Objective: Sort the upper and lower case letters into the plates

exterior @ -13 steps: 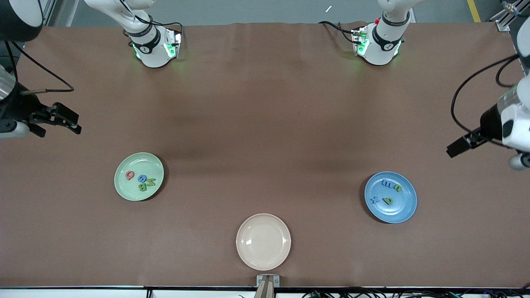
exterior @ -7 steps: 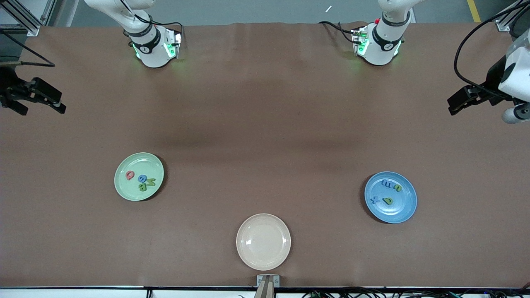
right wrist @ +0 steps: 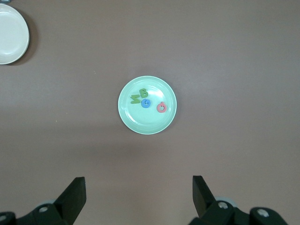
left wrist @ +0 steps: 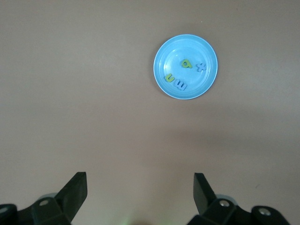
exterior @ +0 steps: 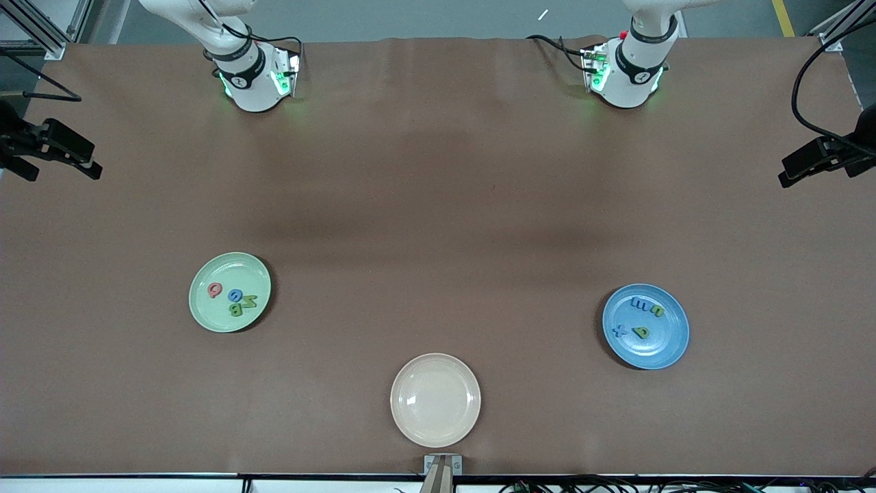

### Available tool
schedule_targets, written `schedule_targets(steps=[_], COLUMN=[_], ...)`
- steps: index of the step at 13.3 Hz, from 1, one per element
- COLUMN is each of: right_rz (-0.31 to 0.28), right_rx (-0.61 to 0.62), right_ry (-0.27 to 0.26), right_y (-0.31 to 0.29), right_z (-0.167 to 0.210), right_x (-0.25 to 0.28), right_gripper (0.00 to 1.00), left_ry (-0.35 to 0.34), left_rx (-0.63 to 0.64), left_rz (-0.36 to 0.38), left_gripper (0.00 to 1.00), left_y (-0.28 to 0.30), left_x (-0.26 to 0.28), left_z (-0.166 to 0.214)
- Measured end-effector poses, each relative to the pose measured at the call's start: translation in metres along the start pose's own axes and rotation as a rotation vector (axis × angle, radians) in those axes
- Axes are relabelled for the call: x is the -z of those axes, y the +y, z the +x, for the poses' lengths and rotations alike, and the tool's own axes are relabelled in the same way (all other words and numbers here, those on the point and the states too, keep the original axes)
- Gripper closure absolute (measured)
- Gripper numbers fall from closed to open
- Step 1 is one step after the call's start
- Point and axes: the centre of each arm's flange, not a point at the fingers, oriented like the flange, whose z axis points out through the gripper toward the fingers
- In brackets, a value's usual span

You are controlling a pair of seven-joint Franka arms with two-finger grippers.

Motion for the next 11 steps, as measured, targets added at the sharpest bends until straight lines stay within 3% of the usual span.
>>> schedule_targets(steps=[5,11], right_rz=[-0.003,-0.059], right_rx=[-0.006,0.013], right_ry=[0.009,0.018], right_y=[0.007,0.012], right_z=[0.0,0.0], right_x=[0.005,0.01], right_gripper=[0.0,0.0], left_ry=[0.039,0.07], left_rx=[-0.045,-0.053], left_rz=[0.005,-0.001], left_gripper=[0.0,0.0], left_y=[0.025,0.031], left_x=[0.0,0.003], left_z=[-0.024,-0.022])
